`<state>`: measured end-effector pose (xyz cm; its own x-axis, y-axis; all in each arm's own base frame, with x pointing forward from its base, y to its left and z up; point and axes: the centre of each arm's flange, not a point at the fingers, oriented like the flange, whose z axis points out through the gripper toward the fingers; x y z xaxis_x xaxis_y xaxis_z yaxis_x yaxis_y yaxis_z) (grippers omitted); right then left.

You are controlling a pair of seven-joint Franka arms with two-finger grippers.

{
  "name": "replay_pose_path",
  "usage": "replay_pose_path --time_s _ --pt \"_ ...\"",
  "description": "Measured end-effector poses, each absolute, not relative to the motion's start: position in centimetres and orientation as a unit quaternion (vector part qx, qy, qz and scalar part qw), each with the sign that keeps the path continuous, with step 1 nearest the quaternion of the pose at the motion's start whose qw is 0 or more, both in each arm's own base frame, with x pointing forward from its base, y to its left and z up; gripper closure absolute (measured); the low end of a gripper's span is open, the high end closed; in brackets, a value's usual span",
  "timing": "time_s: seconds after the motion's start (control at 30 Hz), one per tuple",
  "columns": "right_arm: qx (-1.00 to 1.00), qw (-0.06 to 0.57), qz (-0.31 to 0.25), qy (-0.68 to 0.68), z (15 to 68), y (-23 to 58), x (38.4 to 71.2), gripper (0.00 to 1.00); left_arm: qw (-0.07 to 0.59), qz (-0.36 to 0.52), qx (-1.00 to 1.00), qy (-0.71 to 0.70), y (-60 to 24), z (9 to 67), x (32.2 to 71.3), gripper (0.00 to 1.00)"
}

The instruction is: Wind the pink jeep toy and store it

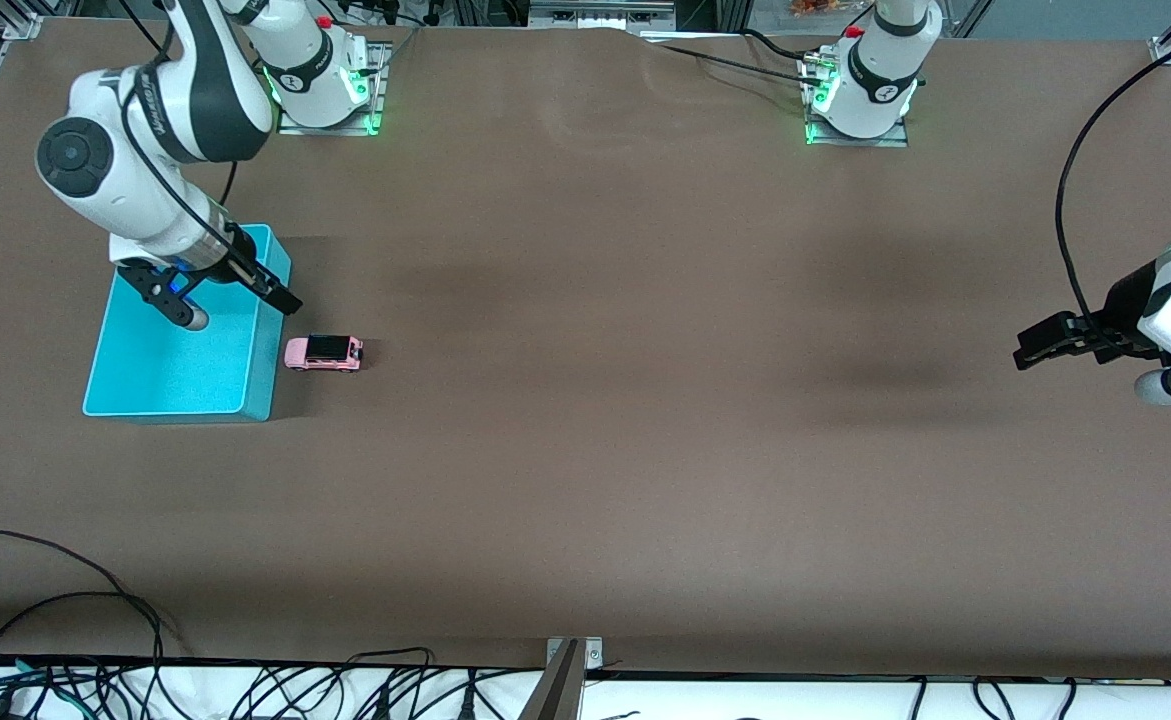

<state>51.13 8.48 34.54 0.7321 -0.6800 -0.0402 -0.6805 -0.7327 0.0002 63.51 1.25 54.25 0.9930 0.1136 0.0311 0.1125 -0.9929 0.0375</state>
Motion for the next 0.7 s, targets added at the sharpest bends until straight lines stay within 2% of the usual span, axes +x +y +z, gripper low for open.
replay_pose_path --time_s 0.7 --pt "-0.867 0.019 0.024 0.497 23.3 9.4 52.0 0.0 0.018 0.016 0.998 0.058 1.5 54.2 63.5 0.0"
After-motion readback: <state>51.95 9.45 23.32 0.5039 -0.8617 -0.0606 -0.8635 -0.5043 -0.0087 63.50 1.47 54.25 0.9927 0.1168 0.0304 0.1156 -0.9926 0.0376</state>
